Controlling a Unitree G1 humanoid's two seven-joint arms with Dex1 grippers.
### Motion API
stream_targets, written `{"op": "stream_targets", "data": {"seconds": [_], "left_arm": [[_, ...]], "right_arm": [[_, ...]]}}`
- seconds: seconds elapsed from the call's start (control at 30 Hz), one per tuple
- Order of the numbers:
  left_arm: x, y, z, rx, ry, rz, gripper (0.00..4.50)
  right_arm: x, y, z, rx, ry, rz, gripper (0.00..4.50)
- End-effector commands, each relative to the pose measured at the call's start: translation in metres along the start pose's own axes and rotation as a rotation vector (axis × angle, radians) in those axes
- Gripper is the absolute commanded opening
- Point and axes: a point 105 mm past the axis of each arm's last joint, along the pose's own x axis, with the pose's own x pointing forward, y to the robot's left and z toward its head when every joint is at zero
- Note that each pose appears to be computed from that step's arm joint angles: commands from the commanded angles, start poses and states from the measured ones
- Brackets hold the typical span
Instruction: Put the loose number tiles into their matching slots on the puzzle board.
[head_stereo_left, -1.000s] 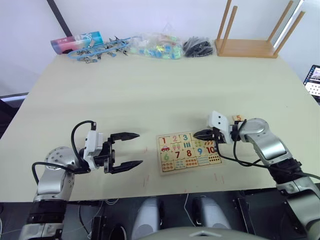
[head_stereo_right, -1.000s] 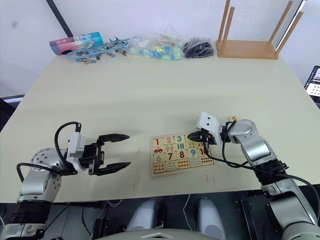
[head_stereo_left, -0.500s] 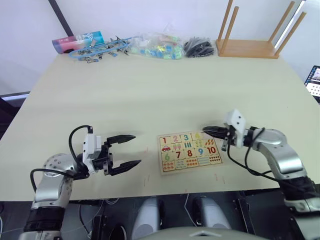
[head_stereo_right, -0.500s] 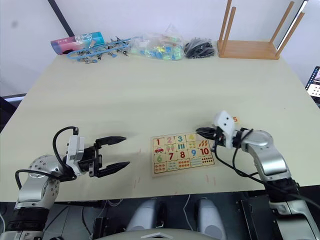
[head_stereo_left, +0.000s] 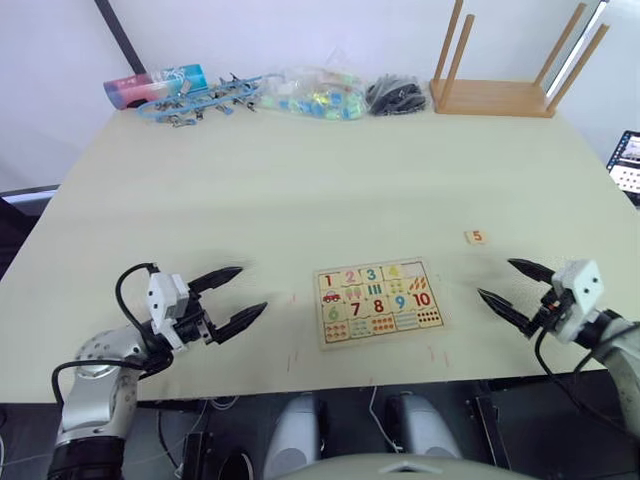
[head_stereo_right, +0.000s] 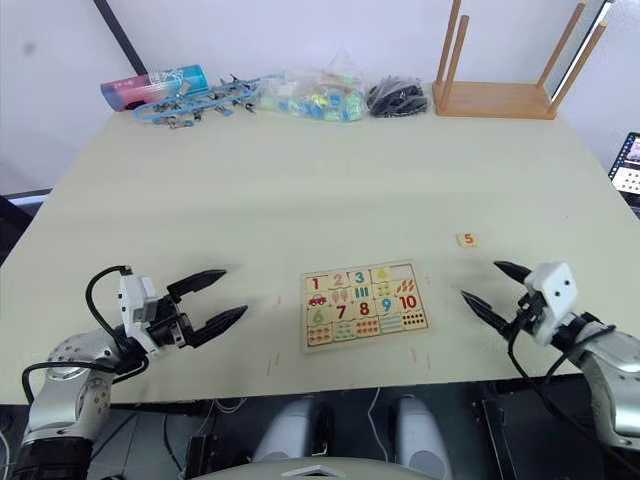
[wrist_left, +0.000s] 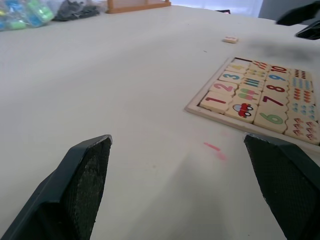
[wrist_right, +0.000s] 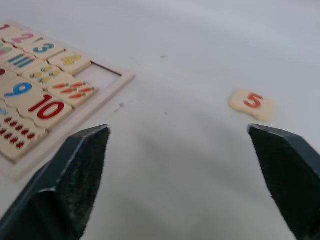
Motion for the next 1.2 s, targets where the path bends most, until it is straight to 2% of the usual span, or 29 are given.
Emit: {"op": "stream_targets", "data": {"seconds": [0.03, 0.4, 0.63, 1.2], "left_arm": [[-0.013, 0.003, 0.01, 0.009, -0.011, 0.057, 4.5], [-0.032, -0.008, 0.01, -0.031, -0.004, 0.174, 4.5], [-0.03, -0.01, 0.012, -0.035, -0.007, 0.185, 4.5], [-0.026, -0.009, 0.011, -0.03, -0.015, 0.177, 4.5]], "right_arm": [[-0.03, -0.008, 0.0, -0.019, -0.035, -0.089, 4.46], [-0.065, 0.0, -0.009, 0.024, -0.077, -0.236, 4.46], [-0.06, 0.007, -0.013, 0.042, -0.084, -0.248, 4.46], [-0.054, 0.002, -0.011, 0.033, -0.094, -0.24, 4.46]]}}
